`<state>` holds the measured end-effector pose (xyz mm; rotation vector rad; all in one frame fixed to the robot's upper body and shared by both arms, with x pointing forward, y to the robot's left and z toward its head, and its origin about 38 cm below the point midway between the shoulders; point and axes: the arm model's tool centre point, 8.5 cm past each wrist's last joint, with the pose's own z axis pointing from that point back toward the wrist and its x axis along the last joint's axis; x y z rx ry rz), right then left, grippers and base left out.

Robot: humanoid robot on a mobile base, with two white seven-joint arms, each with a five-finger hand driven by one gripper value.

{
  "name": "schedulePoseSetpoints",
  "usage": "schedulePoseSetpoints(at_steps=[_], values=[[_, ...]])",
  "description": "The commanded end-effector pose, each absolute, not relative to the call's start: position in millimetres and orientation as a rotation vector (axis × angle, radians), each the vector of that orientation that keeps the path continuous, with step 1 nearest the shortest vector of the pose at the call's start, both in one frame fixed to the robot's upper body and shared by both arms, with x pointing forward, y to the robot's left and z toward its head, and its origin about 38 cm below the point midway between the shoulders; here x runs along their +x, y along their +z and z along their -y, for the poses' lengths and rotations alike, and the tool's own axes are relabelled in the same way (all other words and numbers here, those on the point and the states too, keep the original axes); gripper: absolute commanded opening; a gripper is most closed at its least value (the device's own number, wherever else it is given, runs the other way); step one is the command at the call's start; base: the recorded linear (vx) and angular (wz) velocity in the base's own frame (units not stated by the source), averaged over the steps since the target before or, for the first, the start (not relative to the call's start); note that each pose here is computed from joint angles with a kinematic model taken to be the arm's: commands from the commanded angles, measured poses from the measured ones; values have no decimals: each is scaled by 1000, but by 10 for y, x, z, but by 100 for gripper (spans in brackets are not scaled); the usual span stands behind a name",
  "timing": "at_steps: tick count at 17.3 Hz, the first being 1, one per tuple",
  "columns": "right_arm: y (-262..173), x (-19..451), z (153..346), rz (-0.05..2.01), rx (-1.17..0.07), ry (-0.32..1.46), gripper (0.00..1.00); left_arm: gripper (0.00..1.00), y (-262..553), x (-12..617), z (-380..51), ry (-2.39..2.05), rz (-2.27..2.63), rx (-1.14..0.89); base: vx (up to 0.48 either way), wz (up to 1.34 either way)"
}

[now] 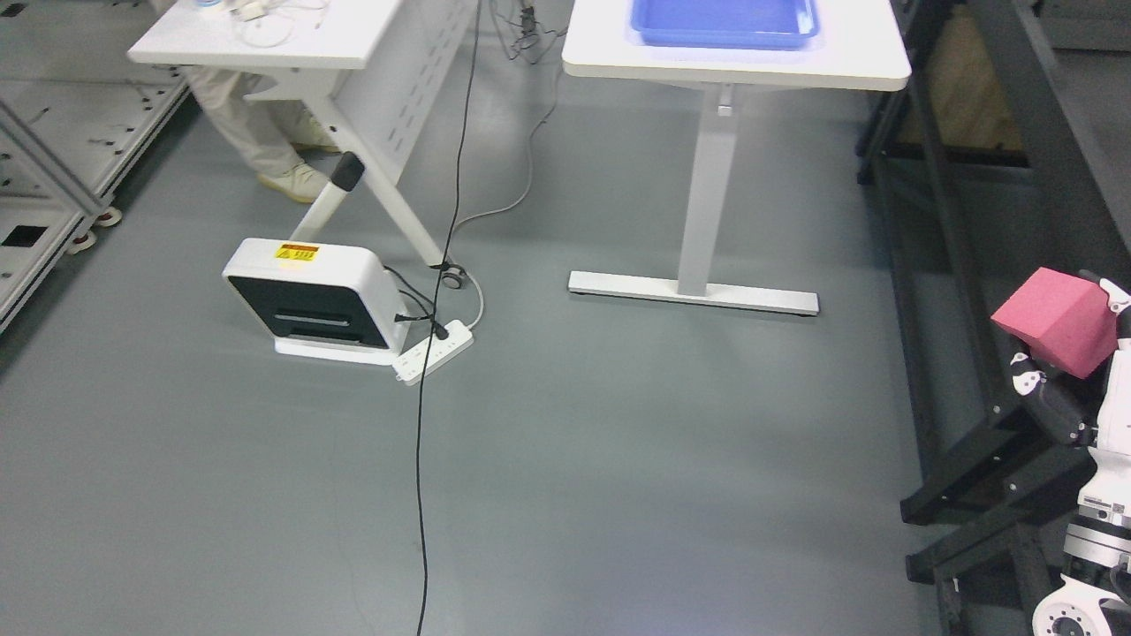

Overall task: Pick pink block from left shelf to tray
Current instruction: 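Carry the pink block in the right hand while turning to the blue tray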

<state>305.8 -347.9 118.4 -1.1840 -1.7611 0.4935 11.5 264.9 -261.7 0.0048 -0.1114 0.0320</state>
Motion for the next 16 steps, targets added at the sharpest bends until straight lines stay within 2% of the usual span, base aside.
schedulePoseSetpoints(at_steps=[1, 5, 16], values=[[1210, 3065, 3512, 1763, -1192, 513, 4, 100, -2598, 385, -2763, 27, 162, 22, -100, 674], [1210, 3065, 3512, 1763, -1192, 513, 4, 100, -2599, 385, -2763, 25, 162, 22, -65, 404], [1226, 3102, 3507, 1759, -1188, 516, 4, 100, -2599, 385, -2763, 25, 162, 22, 43, -13]])
